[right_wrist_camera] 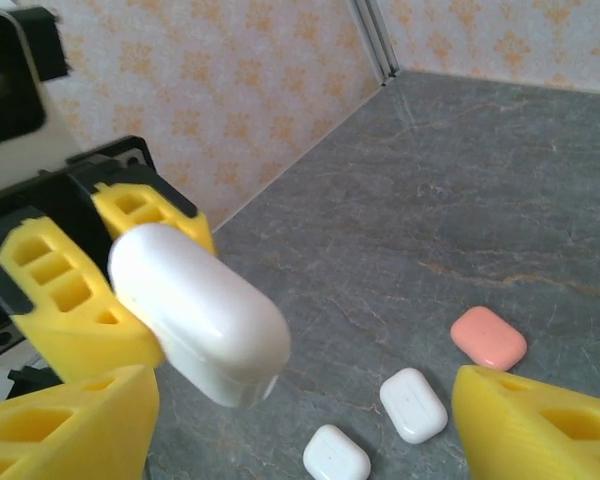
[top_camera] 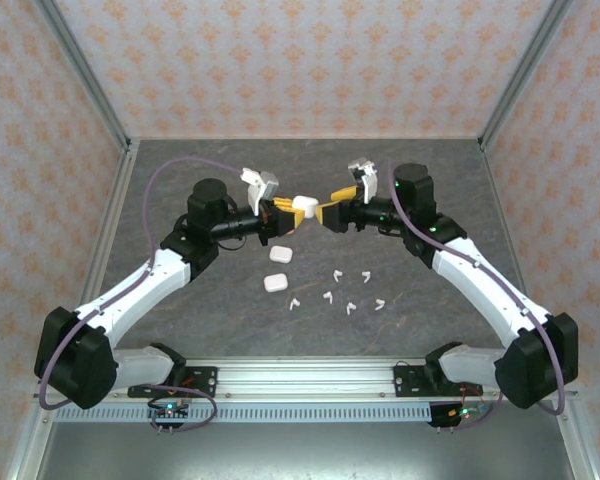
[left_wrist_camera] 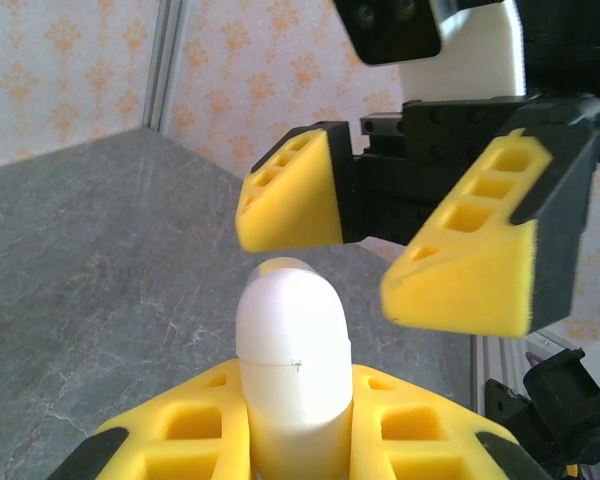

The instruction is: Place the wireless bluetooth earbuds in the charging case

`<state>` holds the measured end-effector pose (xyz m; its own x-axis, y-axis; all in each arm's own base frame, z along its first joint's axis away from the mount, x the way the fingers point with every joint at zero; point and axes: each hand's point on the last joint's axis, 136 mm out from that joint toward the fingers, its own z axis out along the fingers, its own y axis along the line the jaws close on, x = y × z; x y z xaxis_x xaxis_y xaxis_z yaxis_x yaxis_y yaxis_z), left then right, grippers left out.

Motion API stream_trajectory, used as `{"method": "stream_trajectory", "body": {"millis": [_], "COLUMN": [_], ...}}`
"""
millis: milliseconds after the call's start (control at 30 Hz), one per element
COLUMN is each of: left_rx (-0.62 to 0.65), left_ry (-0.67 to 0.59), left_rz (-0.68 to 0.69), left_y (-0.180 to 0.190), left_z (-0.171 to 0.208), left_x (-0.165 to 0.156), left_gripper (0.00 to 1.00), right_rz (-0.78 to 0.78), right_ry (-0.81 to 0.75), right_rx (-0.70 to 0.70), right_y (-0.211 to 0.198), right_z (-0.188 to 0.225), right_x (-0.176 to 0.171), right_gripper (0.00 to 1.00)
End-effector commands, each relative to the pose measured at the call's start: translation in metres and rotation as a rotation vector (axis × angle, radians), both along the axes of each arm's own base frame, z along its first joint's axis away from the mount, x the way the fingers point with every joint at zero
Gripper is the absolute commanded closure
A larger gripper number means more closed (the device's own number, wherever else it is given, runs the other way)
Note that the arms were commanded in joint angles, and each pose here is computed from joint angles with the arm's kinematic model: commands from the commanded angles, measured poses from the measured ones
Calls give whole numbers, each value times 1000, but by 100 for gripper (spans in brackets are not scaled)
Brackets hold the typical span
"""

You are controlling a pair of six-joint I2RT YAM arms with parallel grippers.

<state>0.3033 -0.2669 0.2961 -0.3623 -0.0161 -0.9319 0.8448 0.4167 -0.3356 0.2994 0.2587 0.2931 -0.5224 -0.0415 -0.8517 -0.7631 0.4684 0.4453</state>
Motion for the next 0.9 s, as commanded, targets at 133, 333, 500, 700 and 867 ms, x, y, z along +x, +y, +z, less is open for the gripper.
{"method": "stream_trajectory", "body": {"millis": [133,333,500,700,867], "left_rx": [-26,-5,-1,19,46], "left_ry": [-115,-125,-138,-146,-142], "left_rz": [-58,-69,-69,-39,14], "left_y": [-6,-7,-6,-3,3], "left_z": [24,22,23,19,10], "left_x": [-16,-20,-22,-20,-15], "left_gripper": [100,100,100,100,100], "right_rz": [-22,-38,-43,-19,-62], "right_ry": [-56,-64,-55,-65,-58], "right_rx": [25,7,-7,8,3], "right_y": [3,1,1,0,-14], "right_z": [24,26,26,37,43], "right_x": [15,21,25,16,3], "right_gripper": [27,29,29,30,30]}}
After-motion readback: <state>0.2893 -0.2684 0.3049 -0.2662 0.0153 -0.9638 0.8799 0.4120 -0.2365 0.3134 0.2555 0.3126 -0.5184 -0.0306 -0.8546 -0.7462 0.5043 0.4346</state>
